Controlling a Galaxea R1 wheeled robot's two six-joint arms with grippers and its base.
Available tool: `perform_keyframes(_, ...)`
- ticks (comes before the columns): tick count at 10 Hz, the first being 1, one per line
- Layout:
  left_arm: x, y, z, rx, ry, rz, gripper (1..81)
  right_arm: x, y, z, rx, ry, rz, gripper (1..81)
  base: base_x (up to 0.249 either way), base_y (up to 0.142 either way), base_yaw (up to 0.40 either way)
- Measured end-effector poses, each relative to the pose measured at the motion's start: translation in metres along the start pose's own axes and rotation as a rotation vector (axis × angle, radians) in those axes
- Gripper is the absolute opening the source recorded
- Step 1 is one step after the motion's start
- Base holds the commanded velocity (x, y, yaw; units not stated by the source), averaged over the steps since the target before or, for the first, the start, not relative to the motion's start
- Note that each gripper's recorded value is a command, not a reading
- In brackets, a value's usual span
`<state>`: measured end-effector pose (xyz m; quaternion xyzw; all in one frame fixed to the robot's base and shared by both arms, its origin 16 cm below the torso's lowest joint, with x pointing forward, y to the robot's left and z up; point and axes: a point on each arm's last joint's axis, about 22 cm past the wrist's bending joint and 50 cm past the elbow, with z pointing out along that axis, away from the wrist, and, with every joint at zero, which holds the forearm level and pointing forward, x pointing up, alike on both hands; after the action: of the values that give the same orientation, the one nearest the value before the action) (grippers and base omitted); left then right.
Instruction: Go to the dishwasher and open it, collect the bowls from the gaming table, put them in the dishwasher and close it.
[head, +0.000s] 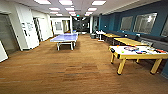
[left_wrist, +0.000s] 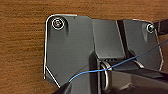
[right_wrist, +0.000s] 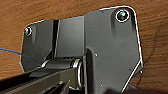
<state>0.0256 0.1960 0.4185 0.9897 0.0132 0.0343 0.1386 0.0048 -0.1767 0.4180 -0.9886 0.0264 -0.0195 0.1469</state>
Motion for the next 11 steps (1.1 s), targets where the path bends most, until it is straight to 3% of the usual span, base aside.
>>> perform_keyframes(6, 0.0001, 0.0060, 0.0013, -0.007, 0.000, 0.000, 81.1, -0.0002, 0.0004, -0.0001, -0.001, 0.000, 0.000, 81.1, 0.199, 0.000, 0.000)
perform_keyframes(11, 0.0002, -0.0013, -0.0003, 0.002, 0.001, 0.000, 81.1, 0.0002, 0.0002, 0.0000, 0.000, 0.001, 0.000, 81.1, 0.198, 0.000, 0.000)
